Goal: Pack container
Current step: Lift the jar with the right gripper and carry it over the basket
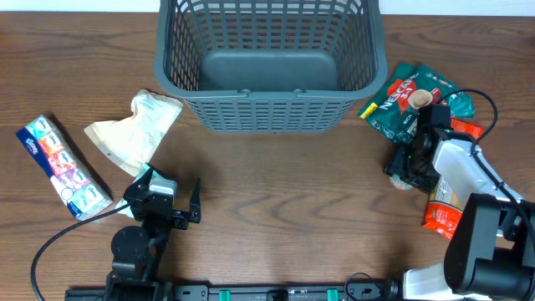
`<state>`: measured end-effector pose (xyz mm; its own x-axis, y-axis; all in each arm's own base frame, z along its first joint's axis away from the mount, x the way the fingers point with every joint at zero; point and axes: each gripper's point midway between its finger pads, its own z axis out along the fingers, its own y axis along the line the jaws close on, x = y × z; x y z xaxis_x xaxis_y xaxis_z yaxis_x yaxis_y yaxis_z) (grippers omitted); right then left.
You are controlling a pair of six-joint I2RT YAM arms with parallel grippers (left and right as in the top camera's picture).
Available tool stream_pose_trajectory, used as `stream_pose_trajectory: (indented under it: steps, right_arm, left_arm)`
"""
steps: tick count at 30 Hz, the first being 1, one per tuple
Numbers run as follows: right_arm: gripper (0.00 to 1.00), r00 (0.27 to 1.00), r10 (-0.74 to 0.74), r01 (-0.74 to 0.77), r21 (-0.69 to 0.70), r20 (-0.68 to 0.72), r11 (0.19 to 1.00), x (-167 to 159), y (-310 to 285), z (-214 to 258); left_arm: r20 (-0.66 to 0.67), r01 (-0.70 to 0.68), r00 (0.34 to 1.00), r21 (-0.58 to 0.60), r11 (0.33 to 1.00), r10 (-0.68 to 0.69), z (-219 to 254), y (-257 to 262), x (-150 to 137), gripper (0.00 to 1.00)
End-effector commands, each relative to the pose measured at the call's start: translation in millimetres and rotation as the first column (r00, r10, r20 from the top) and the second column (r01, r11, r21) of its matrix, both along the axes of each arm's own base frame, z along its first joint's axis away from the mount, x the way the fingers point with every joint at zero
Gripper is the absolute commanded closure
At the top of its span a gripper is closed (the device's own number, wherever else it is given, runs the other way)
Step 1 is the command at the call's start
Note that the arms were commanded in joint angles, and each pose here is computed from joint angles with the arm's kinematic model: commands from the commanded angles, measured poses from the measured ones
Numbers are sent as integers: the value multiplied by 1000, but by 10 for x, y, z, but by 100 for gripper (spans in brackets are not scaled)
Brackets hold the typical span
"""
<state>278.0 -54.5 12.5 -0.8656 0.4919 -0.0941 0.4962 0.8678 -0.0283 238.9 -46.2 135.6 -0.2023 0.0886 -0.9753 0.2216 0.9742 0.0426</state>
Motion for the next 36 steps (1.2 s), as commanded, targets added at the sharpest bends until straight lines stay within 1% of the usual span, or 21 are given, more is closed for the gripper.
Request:
stream_pose_trajectory:
  steps: [1, 6, 12, 13, 15, 17, 21, 25, 29, 31, 33, 36]
  right_arm:
    - [99, 996, 9, -9, -5, 83, 1000, 164, 11, 288]
    - [99, 983, 11, -7, -22, 183, 1000, 272, -6, 647]
    - [99, 960, 43, -32, -43, 277, 999, 303, -2, 1048]
    - [99, 954, 63, -52, -48, 292, 998, 304, 9, 1139]
    - [99, 930, 152, -146, -42, 336, 988, 336, 100, 1355]
    - [99, 885, 221, -222, -48, 410, 974, 407, 197, 1645]
    - [99, 788, 259, -248, -99, 559, 964, 524, 297, 2368]
    - [99, 699, 305, -278, -148, 647, 949, 584, 434, 3037]
    - [99, 588, 368, -329, -202, 720, 922, 713, 640, 3637]
    - [99, 536, 413, -391, -217, 737, 895, 823, 814, 3822]
    - [99, 497, 451, -462, -215, 741, 861, 955, 1010, 3892]
    - [99, 417, 524, -590, -217, 743, 778, 1171, 1367, 3901]
  left_arm:
    - [-42, 13, 999, -3, 1000, -13, -141, -25, -19, 1]
    - [-42, 13, 999, -3, 1000, -13, -140, -25, -19, 2]
    - [-42, 13, 999, -3, 1000, -13, -141, -25, -19, 1]
    - [-42, 13, 999, -3, 1000, -13, -141, -25, -19, 1]
    - [-42, 13, 999, -3, 1000, -13, -140, -25, -19, 1]
    - [-42, 13, 999, -3, 1000, -13, -140, -25, -19, 1]
    - [-42, 13, 999, -3, 1000, -13, -141, -25, -19, 1]
    - [-42, 13, 999, -3, 1000, -13, -141, -25, -19, 1]
    - [-42, 13, 999, -3, 1000, -13, -141, -25, -19, 2]
    - [-42, 13, 999, -3, 1000, -13, -140, -25, -19, 1]
    - [-42, 13, 999, -3, 1000, -13, -141, -25, -19, 1]
    - [-42, 13, 999, -3, 1000, -13, -140, -25, -19, 1]
